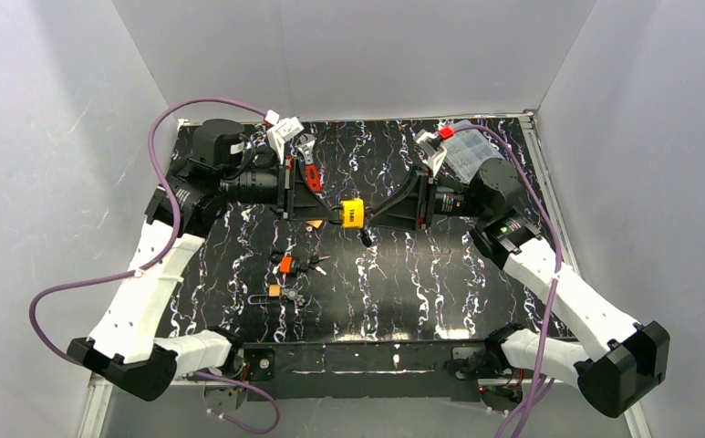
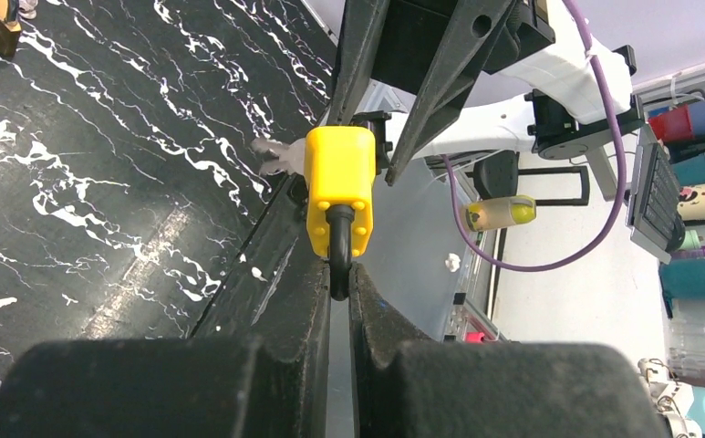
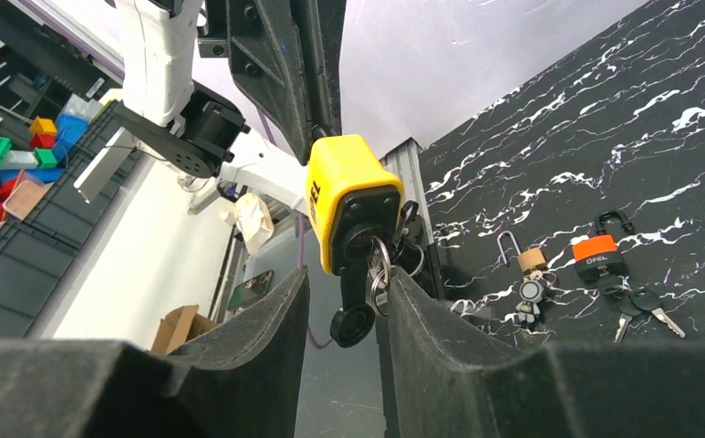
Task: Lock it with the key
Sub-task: Lock the lock.
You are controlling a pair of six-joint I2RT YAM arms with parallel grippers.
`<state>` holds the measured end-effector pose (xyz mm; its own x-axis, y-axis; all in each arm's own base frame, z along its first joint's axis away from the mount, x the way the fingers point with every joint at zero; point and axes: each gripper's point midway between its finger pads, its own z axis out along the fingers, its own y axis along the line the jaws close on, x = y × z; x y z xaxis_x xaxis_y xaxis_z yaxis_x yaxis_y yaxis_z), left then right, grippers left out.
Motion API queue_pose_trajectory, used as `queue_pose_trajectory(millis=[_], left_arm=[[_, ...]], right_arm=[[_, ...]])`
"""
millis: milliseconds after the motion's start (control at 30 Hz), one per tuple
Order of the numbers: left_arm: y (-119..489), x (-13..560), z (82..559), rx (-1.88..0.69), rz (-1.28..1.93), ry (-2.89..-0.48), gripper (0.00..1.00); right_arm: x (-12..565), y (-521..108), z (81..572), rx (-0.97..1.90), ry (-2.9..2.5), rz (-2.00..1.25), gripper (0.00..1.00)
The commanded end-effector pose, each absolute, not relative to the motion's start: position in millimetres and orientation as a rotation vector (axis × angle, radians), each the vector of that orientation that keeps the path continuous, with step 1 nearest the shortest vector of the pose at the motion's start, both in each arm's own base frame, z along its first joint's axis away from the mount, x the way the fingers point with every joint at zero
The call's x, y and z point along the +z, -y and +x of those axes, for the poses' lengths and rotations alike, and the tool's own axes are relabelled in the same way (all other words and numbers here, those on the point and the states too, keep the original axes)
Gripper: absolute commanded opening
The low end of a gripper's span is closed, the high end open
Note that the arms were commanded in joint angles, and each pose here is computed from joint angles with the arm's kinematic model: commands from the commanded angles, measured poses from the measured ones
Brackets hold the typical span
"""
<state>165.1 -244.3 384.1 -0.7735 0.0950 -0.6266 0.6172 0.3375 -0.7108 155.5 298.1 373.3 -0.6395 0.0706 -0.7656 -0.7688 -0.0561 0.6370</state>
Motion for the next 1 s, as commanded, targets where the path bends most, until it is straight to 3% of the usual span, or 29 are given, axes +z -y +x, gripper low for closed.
queue_pose_trajectory(millis=[0,300,433,967], left_arm=[[244,398,160,-1.459,0.665,-2.06,0.0],[244,396,162,-1.453,0.658,-2.065,0.0],[244,396,162,-1.445,0.657,-2.06,0.0],[231,383,177,-1.253,0.62,-2.072,0.0]], right_arm=[[395,-298,150,1.745,-1.53,-0.808,0.43],[391,-301,149,1.746,-1.549,-0.825,0.28],[387,-301,154,1.722,-1.578,-0.799,0.01],[322,-243,199,1.528,-1.766,-0.474,0.01]])
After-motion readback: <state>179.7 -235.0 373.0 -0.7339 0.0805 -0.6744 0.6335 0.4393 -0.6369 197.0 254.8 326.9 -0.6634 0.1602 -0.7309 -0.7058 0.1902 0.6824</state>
